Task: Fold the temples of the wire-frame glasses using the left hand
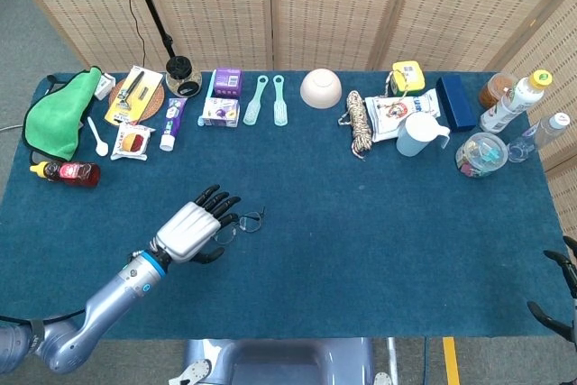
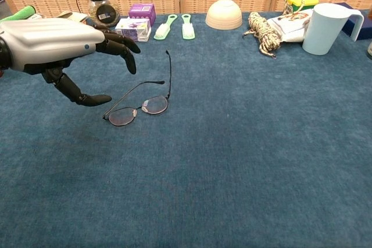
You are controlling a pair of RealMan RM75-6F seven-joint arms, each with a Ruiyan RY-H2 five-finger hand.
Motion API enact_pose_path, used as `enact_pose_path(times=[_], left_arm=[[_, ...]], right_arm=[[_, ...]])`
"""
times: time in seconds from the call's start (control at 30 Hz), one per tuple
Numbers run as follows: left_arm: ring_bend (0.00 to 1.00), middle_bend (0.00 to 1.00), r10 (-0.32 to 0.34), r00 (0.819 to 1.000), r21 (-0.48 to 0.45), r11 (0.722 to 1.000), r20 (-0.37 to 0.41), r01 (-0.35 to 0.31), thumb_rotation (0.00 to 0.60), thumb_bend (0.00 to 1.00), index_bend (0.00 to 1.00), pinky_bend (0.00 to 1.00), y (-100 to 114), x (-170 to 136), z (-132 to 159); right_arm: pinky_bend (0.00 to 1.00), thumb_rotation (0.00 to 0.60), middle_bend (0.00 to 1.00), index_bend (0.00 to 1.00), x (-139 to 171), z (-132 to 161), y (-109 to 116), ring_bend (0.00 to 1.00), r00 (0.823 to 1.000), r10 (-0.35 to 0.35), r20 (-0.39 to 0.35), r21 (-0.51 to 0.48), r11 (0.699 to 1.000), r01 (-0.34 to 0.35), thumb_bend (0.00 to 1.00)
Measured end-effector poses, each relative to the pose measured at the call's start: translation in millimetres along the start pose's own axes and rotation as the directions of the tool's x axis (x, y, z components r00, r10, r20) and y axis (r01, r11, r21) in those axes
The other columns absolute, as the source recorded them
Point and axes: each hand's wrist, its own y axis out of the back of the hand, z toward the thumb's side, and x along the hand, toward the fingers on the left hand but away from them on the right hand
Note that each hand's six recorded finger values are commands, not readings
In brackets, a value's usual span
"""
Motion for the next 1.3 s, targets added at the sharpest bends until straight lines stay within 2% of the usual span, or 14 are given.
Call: enact_pose_path(times=[0.2,0.4,0.67,0.83,1.3], left_arm=[[0.10,0.12,-0.023,1.000,-0.023,0.999,-0.010,0.023,0.449,0.32,0.27,0.00,-15.5,4.3,-1.6],[0.14,0.14,-0.028,1.000,-0.125,0.992,-0.014,0.026,0.456,0.32,0.27,0.07,-21.1,8.3,-0.7],[0.20,0.21,0.019,1.000,-0.283,0.959,0.019,-0.013,0.485,0.32,0.29,0.23,-19.2,9.2,4.7],[0.23,0.26,-0.001,0.999,-0.371,0.929,0.041,0.016,0.485,0.32,0.32,0.24,-24.1,8.4,7.7],[0.25,0.28,-0.026,0.998,-0.408,0.912,0.062,0.049,0.492,0.32,0.35,0.25,-36.4,20.2,11.9]], right_arm=[[0.22,0.600,0.12,0.25,0.5,0.5,0.3,0.15,1.000,0.000,0.000,0.002,1.000,0.000,0.00],[0.22,0.600,0.12,0.25,0.4,0.2,0.8,0.15,1.000,-0.001,0.002,0.004,1.000,0.001,0.00],[0.22,0.600,0.12,0.25,0.0,0.1,-0.2,0.15,1.000,0.002,0.003,0.005,1.000,-0.002,0.00],[0.22,0.600,0.12,0.25,0.8,-1.5,0.1,0.15,1.000,0.002,0.008,0.007,1.000,-0.002,0.00],[0.22,0.600,0.12,0.25,3.4,-6.5,3.8,0.15,1.000,-0.004,0.024,0.015,1.000,0.004,0.00]])
